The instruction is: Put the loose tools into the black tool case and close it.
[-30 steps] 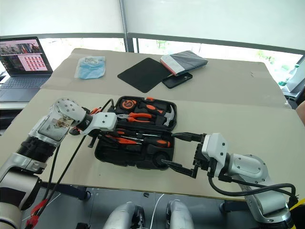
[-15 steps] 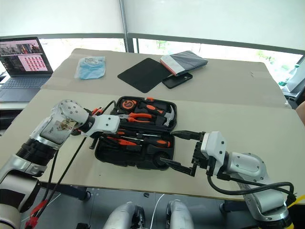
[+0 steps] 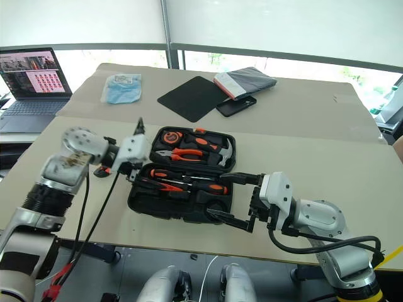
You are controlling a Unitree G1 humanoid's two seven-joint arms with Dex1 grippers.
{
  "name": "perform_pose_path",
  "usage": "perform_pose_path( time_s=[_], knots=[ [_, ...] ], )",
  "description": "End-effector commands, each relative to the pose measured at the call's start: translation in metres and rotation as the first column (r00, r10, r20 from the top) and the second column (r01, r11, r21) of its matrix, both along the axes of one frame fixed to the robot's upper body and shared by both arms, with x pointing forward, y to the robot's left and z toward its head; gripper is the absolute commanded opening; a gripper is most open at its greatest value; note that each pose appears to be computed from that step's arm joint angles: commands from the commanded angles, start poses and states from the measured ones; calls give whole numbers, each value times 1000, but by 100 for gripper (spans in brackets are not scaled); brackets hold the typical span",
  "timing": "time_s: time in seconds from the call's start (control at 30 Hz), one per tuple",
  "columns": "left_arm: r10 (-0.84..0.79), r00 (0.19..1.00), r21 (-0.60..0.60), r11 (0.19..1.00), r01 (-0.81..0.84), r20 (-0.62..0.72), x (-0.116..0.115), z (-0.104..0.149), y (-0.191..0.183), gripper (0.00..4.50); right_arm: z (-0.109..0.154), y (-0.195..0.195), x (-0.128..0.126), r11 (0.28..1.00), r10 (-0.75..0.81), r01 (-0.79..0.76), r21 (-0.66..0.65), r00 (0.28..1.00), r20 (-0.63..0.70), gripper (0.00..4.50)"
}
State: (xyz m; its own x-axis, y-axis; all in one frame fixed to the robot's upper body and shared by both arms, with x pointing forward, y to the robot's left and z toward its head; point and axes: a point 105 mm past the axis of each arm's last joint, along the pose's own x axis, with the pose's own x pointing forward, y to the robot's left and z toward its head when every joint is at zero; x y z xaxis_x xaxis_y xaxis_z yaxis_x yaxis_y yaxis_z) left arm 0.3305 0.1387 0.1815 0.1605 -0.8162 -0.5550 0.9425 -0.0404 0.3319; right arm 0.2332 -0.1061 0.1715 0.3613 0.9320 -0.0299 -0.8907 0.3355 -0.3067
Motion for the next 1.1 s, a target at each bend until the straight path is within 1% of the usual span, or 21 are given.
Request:
perform_pose_path(
  time_s=[0.03, 0.07, 0.1, 0.17, 0.2, 0.27, 0.3, 0.4, 0.5, 0.6, 0.8, 0.93, 1.1],
  knots=[
    [-37, 998, -70, 997, 41, 52, -3, 6, 2, 357, 5, 2, 1, 1000, 8, -9, 16, 1000, 17, 450],
    [-13, 999, -108, 994, 17, 44, -2, 4, 2, 357, 6, 2, 2, 1000, 7, -7, 18, 1000, 19, 450],
    [7, 999, -142, 990, -1, 42, 0, 2, 1, 331, 6, 3, 2, 1000, 4, -4, 24, 1000, 22, 450],
    [25, 1000, -149, 989, -22, 17, 0, -12, 2, 285, 7, 2, 3, 1000, -2, 2, 27, 1000, 25, 450],
    [34, 999, -152, 988, -34, 0, -1, -21, 3, 240, 7, 1, 3, 1000, -7, 7, 30, 1000, 24, 450],
    [51, 999, -152, 987, -53, -18, -1, -33, 4, 168, 7, 0, 3, 1000, -12, 12, 28, 1000, 21, 450],
    [68, 998, -151, 986, -69, -16, 0, -38, 4, 123, 6, 0, 2, 1000, -14, 13, 28, 1000, 19, 450],
    [144, 988, -178, 972, -152, -59, 6, -54, 7, 10, 4, -2, 1, 999, -20, 20, 29, 1000, 12, 450],
    [155, 984, -135, 977, -166, -89, 4, -69, 11, 4, 2, -2, 0, 999, -23, 23, 30, 1000, 8, 450],
    [124, 987, -136, 981, -137, -99, -1, -74, 8, 4, 2, -4, -1, 999, -27, 27, 31, 1000, 4, 450],
    [109, 991, -136, 984, -119, -77, -6, -80, 7, 4, -3, -7, -1, 999, -35, 35, 28, 999, -6, 450],
    [102, 994, -159, 981, -107, -43, -10, -81, 5, 4, -4, -7, 1, 999, -37, 37, 30, 999, -6, 450],
    [127, 991, -176, 976, -131, -33, -13, -85, 9, 4, -7, -9, 5, 999, -46, 46, 26, 999, 13, 450]
  ],
)
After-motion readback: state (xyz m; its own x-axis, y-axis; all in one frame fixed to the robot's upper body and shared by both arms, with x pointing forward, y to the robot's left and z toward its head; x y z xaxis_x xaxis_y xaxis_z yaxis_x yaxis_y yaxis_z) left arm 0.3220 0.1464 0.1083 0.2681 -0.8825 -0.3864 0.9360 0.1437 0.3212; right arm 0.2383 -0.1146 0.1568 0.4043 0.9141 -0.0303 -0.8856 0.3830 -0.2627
